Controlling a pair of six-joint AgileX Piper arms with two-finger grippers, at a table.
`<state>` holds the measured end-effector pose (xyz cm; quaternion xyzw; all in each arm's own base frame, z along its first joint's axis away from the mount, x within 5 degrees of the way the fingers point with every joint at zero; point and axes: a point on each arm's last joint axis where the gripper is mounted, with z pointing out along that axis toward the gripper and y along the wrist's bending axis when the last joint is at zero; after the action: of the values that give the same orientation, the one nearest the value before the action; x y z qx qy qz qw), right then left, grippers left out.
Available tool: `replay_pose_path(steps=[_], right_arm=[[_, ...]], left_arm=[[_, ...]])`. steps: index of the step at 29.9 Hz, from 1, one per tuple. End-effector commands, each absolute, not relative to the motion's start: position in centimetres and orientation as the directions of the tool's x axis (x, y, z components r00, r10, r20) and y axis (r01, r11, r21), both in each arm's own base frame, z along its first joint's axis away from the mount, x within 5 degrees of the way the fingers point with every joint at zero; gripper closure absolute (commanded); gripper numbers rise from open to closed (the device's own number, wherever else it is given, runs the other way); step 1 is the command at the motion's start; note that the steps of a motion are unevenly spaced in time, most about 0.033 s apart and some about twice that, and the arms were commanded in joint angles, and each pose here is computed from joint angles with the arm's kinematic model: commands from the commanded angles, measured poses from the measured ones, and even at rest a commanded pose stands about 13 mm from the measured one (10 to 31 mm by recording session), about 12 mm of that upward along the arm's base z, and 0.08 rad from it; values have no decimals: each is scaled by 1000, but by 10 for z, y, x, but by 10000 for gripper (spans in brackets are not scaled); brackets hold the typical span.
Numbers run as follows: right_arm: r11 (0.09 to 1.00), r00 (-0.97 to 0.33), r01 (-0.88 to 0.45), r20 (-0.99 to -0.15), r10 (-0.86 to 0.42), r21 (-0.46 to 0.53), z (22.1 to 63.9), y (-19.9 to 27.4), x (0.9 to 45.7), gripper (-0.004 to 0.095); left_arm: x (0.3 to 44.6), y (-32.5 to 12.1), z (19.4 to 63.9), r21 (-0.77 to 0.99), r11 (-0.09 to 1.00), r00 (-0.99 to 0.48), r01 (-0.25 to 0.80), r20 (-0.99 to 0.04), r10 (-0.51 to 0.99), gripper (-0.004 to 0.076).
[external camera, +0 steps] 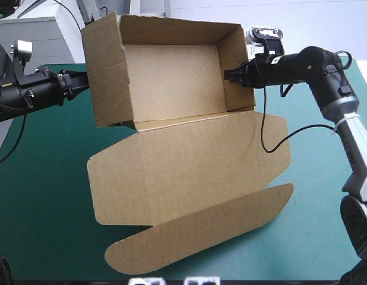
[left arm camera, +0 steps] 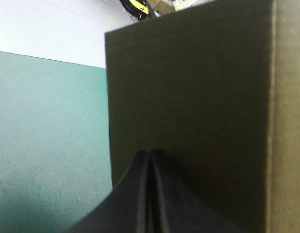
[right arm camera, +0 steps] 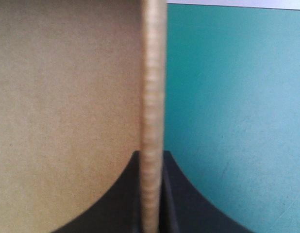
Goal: Fold the box
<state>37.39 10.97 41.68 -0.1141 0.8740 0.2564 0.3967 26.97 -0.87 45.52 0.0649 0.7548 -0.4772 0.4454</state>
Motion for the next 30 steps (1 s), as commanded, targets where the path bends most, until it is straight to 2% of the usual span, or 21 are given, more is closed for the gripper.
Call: replay_pose_path(steps=[1,13,15,18,24,26,30], right_arm=[[818,-553,-431,-828,94,381,452,115,360,916],[828,-515,-464,-856,36,314,451,152,352,908],[825,-509,-470,-860,37,314,451,156,352,908],[824,-510,-464,-858,51,325,451,156,352,908],[843,-511,-439,-858,48,309,450,154,354,908],[855,-511,-423,-858,47,299,449,152,354,908],[863,-511,-413,-858,45,291,449,151,355,908]], left_arm=[[240,-22,481,-626,490,-564,607,-773,-289,732],[228,-24,483,-581,552,-555,598,-797,-237,731],[228,-26,481,-572,563,-561,597,-799,-218,711],[229,-28,476,-559,591,-580,582,-795,-179,617],[227,-34,476,-574,575,-596,584,-783,-176,342],[226,-35,477,-572,574,-594,587,-785,-175,305],[225,-35,477,-568,576,-592,588,-788,-173,296]])
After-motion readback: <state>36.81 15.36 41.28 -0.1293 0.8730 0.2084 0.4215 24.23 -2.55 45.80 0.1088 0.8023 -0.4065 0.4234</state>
